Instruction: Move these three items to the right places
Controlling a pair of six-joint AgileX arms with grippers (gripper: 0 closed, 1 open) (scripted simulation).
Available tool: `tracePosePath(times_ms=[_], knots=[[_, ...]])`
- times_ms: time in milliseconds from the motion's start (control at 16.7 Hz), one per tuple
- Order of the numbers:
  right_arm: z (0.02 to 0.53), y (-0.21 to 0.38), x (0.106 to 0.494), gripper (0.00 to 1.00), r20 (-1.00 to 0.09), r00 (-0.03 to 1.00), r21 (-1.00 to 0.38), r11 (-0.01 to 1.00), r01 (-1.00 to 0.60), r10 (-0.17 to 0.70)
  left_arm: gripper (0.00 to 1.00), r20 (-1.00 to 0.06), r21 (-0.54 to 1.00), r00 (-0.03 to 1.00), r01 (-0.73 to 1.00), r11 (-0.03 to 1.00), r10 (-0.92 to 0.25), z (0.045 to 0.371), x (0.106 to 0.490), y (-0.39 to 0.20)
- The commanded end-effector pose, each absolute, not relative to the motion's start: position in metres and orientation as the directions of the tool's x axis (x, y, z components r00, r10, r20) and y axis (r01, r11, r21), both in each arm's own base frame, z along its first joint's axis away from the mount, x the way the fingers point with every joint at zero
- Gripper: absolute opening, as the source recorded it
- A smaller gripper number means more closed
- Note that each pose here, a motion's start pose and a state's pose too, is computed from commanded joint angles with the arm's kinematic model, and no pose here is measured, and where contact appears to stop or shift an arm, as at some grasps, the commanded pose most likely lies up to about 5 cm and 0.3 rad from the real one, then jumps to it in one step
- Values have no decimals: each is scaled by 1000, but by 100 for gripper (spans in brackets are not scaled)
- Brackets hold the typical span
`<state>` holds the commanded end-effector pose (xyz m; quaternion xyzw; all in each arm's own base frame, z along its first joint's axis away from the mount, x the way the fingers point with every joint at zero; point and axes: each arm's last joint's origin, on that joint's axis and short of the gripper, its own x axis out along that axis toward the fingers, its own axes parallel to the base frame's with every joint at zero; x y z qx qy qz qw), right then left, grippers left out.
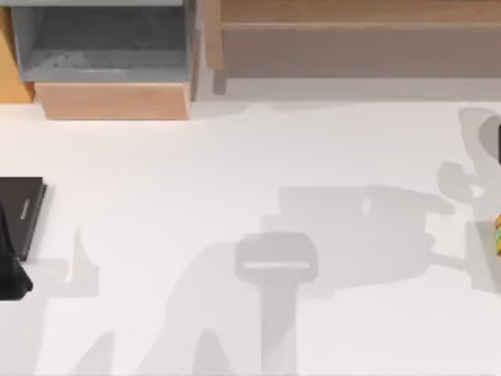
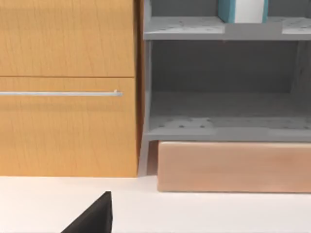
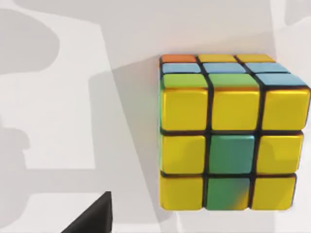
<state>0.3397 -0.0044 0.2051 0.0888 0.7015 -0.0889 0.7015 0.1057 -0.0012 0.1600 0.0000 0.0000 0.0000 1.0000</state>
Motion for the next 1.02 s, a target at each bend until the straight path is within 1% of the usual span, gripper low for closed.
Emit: tracePosePath(times_ms=[300,780,1020], knots=[[205,-6,340,100,-1000,6,0,967,253,-1,100,0,0,1000,0,1000,0,160,106,-1],[150,-5,340,100,-1000,1,0,968,249,0,100,0,0,1000,0,1000,0,160,106,-1],[145,-4,340,100,-1000,0,0,968,249,0,100,0,0,1000,0,1000,0,160,106,-1]])
